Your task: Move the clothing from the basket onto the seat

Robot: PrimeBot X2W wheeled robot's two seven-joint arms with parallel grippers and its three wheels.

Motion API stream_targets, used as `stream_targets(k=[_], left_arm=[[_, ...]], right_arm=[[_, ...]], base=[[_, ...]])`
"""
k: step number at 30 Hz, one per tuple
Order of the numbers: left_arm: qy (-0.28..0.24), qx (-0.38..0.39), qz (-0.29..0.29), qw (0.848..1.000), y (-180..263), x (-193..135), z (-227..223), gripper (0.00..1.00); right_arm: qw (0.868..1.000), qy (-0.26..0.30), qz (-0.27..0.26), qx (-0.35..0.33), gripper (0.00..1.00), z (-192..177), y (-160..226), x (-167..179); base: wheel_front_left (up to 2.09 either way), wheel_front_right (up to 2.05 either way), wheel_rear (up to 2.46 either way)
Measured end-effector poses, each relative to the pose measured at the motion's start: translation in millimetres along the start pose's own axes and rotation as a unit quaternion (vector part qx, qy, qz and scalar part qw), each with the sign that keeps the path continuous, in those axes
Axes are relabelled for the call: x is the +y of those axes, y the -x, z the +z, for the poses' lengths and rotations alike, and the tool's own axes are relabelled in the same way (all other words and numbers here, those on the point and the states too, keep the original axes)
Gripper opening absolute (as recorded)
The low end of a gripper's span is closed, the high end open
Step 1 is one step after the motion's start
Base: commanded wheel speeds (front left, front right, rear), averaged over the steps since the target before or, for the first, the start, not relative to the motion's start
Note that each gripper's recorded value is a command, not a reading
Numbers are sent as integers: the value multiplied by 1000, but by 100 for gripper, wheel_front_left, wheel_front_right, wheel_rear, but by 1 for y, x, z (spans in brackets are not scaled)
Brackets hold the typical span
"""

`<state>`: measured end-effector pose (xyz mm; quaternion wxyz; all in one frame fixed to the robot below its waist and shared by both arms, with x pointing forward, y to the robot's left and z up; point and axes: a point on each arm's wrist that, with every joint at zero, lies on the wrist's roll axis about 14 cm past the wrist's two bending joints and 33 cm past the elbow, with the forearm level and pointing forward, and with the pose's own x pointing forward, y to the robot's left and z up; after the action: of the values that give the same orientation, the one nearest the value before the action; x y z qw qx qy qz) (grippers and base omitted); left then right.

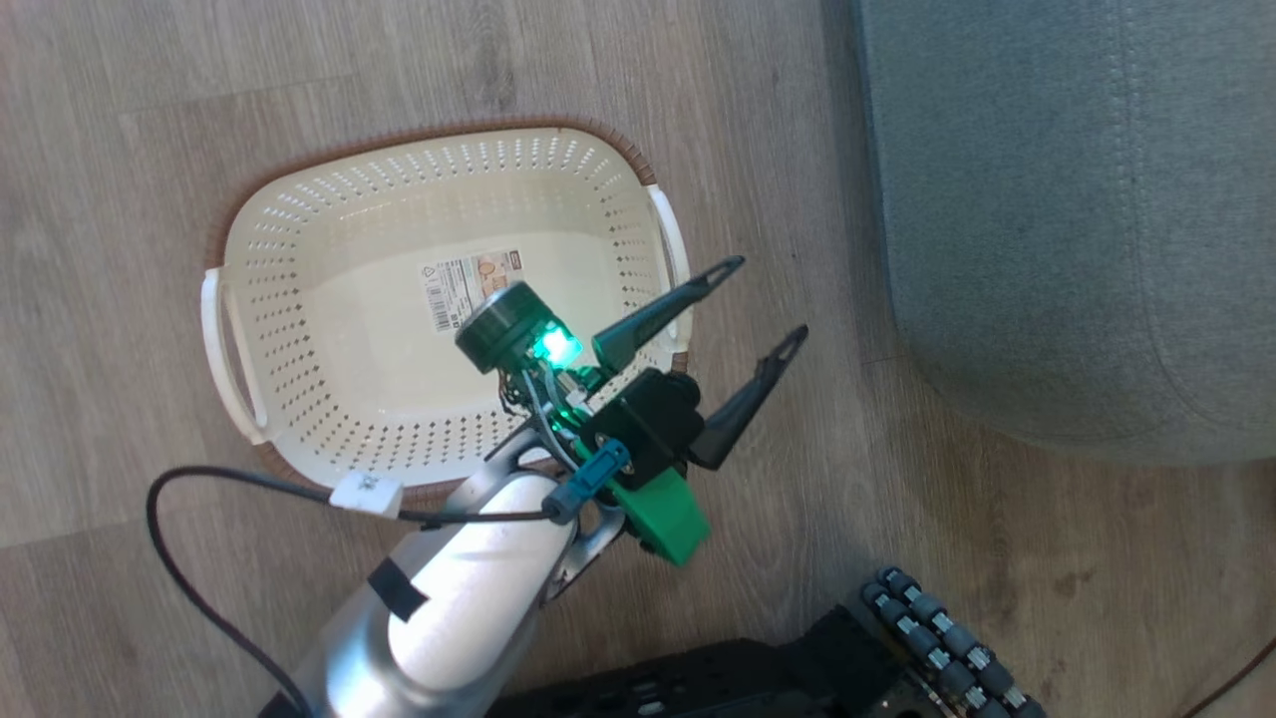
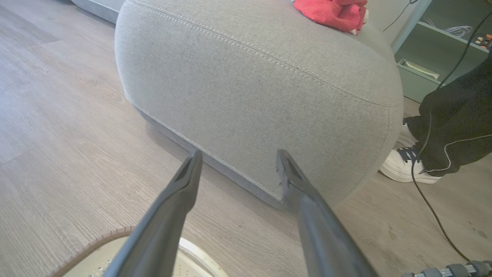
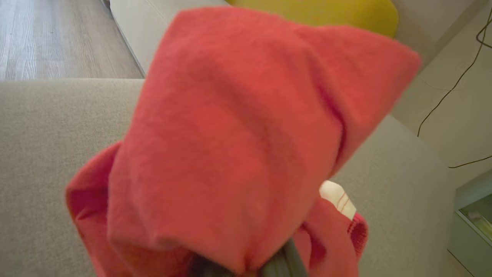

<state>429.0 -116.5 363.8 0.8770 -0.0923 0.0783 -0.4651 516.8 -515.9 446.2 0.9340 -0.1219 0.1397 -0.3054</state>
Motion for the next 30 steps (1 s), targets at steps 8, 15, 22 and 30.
stream_targets(k=[8, 15, 22, 30], left_arm=[[-8, -7, 11, 1000, -2, 12, 3, 100], [-16, -13, 12, 1000, -3, 10, 11, 100], [-35, -26, 6, 999, -2, 2, 31, 100], [-59, -42, -10, 997, 8, -26, 62, 100]], right_arm=[[998, 0, 2, 56, 0, -34, 4, 6], [998, -13, -3, 53, 100, -28, 7, 2], [999, -19, -6, 36, 100, -6, 16, -11], [999, -9, 6, 31, 100, 11, 45, -29]], base=[[0, 0, 0], [0, 0, 0], [0, 0, 0], [0, 0, 0]])
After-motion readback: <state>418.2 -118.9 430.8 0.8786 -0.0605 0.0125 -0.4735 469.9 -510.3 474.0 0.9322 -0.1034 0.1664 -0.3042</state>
